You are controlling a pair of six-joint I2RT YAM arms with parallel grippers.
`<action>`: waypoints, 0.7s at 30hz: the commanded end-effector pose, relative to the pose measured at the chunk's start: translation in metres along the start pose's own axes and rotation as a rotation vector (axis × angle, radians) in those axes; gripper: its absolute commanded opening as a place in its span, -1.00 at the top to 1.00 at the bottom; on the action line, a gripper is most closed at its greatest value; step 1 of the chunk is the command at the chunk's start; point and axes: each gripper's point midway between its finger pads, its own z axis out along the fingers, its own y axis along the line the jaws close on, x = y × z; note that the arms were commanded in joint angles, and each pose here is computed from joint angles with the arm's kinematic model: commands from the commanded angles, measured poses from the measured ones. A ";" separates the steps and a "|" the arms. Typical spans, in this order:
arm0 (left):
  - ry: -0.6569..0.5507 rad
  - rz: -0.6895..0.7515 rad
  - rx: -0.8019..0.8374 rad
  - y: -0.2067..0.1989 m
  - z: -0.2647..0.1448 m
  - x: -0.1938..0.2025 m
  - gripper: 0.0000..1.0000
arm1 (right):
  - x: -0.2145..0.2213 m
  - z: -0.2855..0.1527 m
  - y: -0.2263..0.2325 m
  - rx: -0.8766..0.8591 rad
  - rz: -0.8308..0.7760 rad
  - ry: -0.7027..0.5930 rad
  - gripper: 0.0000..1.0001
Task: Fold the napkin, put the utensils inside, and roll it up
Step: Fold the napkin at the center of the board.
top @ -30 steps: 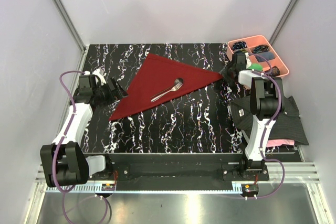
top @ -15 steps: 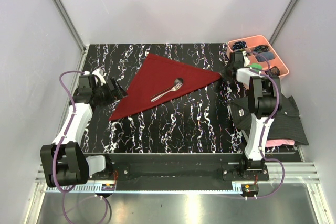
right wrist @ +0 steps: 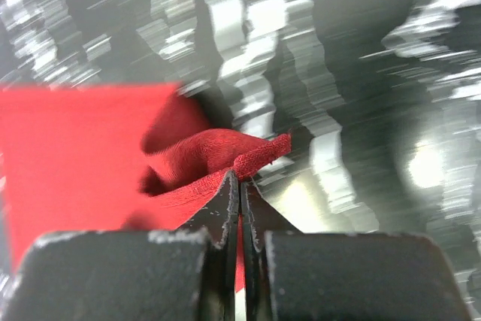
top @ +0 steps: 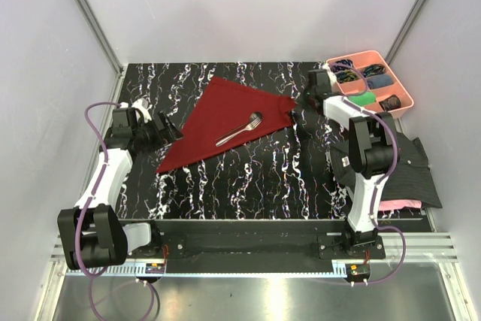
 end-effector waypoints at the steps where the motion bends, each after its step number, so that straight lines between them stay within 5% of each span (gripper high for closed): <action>1: -0.047 0.023 0.048 -0.009 -0.005 -0.009 -0.97 | -0.003 -0.048 0.086 -0.207 -0.077 -0.062 1.00; 9: -0.048 0.019 0.050 -0.009 -0.005 -0.009 -0.97 | 0.080 -0.074 0.166 -0.409 -0.136 0.088 1.00; 21: -0.036 0.013 0.062 -0.011 -0.004 -0.006 -0.97 | 0.158 -0.086 0.217 -0.515 -0.199 0.218 1.00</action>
